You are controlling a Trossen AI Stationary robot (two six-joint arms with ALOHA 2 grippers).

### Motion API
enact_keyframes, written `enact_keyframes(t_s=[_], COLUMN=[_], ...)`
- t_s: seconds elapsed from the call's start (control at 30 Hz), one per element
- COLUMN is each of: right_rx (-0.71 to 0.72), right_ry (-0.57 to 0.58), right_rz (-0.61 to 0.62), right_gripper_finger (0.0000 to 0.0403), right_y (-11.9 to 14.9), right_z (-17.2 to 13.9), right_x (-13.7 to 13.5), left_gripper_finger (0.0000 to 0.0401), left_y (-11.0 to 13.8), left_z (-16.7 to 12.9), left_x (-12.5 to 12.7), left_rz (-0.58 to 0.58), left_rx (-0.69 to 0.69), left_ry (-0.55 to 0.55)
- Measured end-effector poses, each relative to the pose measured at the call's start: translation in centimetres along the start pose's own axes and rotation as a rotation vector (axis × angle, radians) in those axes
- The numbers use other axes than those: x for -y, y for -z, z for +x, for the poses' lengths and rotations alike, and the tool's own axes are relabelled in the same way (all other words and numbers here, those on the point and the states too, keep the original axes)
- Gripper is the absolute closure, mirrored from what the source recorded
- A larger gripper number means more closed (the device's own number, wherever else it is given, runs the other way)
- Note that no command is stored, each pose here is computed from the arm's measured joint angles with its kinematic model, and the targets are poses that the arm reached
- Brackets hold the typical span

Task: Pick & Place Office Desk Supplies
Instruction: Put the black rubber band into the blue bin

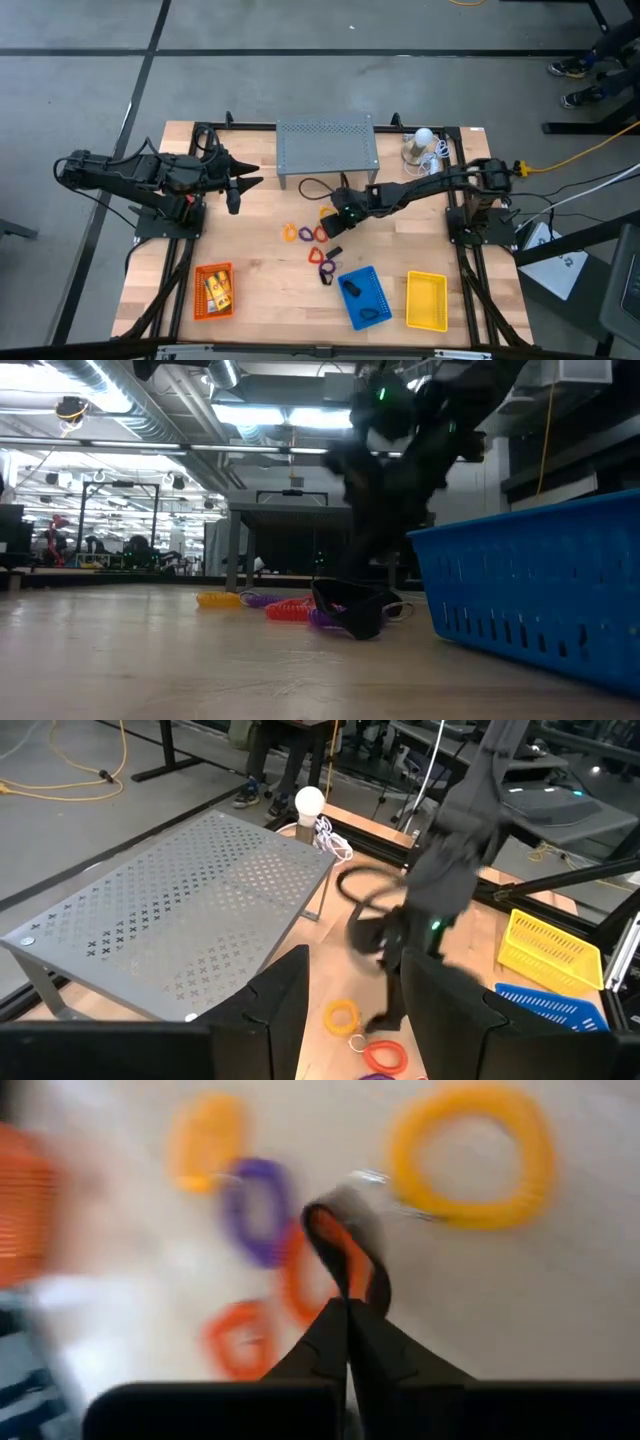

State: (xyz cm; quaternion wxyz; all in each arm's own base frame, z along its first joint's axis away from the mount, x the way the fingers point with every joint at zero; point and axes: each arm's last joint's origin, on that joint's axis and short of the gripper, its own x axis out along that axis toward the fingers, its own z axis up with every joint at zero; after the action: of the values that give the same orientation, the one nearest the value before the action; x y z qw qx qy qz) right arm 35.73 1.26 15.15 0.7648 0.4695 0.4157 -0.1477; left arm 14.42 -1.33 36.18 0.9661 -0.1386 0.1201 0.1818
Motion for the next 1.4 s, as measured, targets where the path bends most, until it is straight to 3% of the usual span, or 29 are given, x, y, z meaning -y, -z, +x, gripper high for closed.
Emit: enact_keyframes(t_s=[0.3,0.43,0.6,0.7,0.97,1.27,1.4], right_rx=[0.173,0.091,-0.089,-0.18,-0.382,-0.378,-0.368], right_ry=[-0.341,-0.455,-0.53,-0.503,-0.192,-0.104,-0.098], right_rz=[-0.067,-0.125,-0.197,-0.213,-0.185,-0.166,-0.15], right_gripper_finger=[0.0401,0.0402,0.0402,0.0402,0.0403,0.04,0.037], right_y=[0.1,2.1,6.3,9.0,15.1,15.9,15.7], right_z=[-8.4,-10.7,-11.2,-10.8,-8.0,-5.5,-5.5], right_x=[-5.4,-7.0,-8.7,-9.1,-7.4,-6.6,-6.6], left_gripper_finger=[0.0246,0.0246,0.0246,0.0246,0.0246,0.0246,0.0246], left_y=[0.0,0.0,0.0,0.0,0.1,0.1,0.1], left_z=[0.0,0.0,0.0,0.0,0.0,0.0,0.0], left_x=[0.0,0.0,0.0,0.0,0.1,0.1,0.1], left_rz=[0.003,0.009,0.01,0.01,0.01,0.011,0.011], left_rx=[-0.002,-0.002,-0.003,-0.006,-0.013,-0.016,-0.023], left_ry=[-0.002,-0.002,0.0,0.007,0.023,0.029,0.047])
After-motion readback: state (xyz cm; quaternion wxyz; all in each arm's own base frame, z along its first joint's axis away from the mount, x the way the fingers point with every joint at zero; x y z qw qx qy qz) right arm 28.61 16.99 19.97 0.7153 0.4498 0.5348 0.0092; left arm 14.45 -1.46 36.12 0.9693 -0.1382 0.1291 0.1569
